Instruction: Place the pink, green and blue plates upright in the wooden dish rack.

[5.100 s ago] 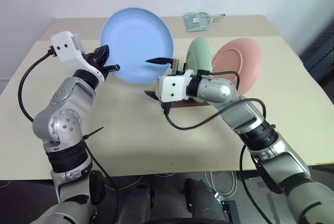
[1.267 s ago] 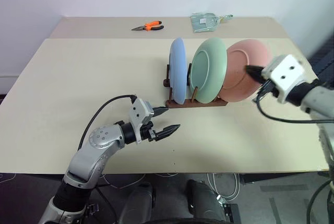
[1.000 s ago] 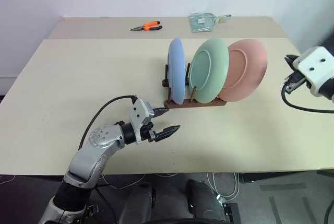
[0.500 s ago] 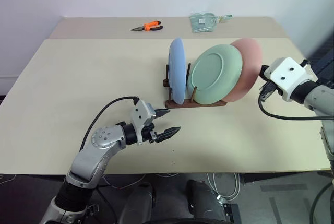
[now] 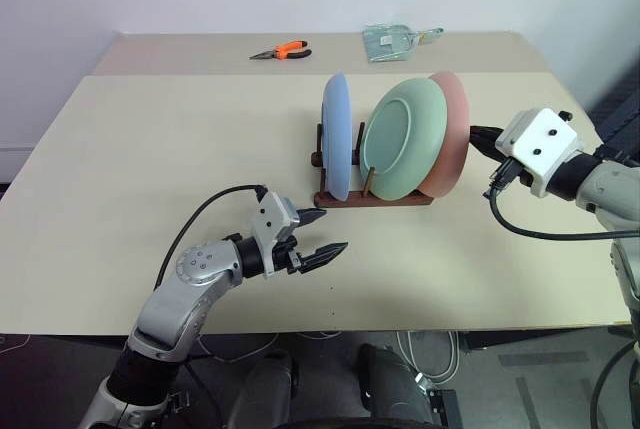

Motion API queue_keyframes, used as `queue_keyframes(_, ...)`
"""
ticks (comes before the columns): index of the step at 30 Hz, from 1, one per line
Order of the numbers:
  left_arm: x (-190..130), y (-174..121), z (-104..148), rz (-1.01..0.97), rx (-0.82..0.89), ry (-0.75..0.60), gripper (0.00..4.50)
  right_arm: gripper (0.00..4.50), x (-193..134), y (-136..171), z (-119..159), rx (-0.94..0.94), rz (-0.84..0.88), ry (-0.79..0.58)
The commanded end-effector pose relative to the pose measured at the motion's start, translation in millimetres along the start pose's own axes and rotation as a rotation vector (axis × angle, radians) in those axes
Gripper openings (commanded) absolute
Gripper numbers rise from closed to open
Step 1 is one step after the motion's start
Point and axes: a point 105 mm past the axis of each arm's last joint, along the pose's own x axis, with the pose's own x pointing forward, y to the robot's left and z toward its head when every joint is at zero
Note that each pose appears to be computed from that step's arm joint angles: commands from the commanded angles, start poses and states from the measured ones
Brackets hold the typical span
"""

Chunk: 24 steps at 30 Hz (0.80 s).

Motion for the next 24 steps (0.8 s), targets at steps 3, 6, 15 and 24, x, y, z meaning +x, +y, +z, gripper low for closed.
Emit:
queue_keyframes(3, 0.4, -1.0, 8.4, -0.006, 0.04, -0.029, 3.57, 0.04, -20.4, -29.4, -9.9, -0.089, -0.096, 0.091)
queue_keyframes(6, -1.0, -0.1, 7.7, -0.007, 0.041, -0.024, 3.57, 0.04, -38.7, -31.0, -15.3, -0.068, -0.041, 0.143)
queue_keyframes(15, -1.9, 6.5, 8.2, -0.015, 0.047, -0.015, 3.57, 0.04, -43.0, 33.6, 33.7, 0.149, 0.269, -0.009)
queue_keyframes(24, -6.7, 8.3, 7.0, 0.0, 0.051, -0.009, 3.57, 0.04, -6.5, 61.2, 20.7, 0.084, 0.271, 0.064)
